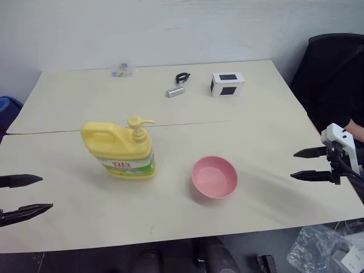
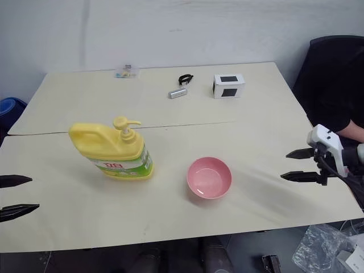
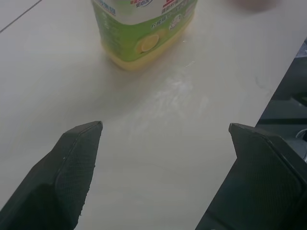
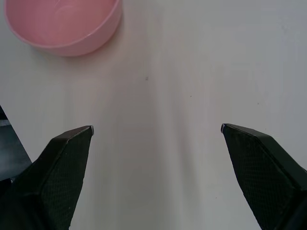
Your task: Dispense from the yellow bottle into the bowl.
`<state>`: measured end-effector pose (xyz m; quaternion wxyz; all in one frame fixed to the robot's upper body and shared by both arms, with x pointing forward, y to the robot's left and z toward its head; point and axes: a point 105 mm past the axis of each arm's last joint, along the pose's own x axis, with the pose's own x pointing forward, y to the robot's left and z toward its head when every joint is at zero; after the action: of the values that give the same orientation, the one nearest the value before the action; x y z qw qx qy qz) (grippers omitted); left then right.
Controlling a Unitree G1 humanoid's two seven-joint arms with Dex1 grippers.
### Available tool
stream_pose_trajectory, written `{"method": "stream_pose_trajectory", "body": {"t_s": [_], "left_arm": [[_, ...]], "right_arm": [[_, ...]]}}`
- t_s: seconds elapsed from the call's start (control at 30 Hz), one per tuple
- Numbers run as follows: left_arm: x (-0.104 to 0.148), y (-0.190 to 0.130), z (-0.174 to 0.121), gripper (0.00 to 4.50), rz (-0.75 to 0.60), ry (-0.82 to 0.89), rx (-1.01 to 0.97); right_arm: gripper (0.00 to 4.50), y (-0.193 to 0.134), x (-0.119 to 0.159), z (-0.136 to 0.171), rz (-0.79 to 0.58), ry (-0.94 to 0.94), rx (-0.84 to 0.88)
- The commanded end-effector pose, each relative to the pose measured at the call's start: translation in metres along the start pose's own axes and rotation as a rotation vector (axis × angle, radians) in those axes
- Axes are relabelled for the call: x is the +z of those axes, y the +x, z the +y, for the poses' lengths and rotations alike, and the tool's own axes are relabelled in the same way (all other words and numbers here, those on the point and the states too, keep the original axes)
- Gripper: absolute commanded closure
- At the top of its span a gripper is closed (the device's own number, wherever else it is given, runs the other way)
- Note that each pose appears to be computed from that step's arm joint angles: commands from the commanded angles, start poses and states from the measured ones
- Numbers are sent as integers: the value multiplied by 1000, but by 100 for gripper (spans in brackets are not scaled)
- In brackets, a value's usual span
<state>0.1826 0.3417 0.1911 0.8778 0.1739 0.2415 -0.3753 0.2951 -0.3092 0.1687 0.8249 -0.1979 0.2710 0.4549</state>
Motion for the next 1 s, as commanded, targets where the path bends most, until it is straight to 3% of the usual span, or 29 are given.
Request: {"method": "stream_pose_trajectory", "body": {"t_s": [0.03, 0.2, 0.4, 0.63, 0.8, 0.9, 1.0], "left_arm": [[8, 1, 6, 5, -42, 35, 23], [22, 5, 11, 5, -131, 28, 43], [64, 3, 10, 5, -260, 42, -3], [126, 13, -46, 5, -329, 169, -323], [113, 44, -91, 5, -146, 307, -537], [104, 53, -100, 5, -83, 356, -589], [94, 63, -104, 0, -41, 403, -618]], "right_arm": [[5, -13, 16, -4, -25, -73, -48], [5, -11, 17, -2, -34, -73, -53], [5, -8, 37, 14, -82, -88, 1], [5, 22, 66, 68, -115, -208, 153], [5, 58, 74, 110, -90, -303, 212], [5, 74, 77, 125, -91, -353, 224], [64, 97, 79, 138, -118, -377, 238]]}}
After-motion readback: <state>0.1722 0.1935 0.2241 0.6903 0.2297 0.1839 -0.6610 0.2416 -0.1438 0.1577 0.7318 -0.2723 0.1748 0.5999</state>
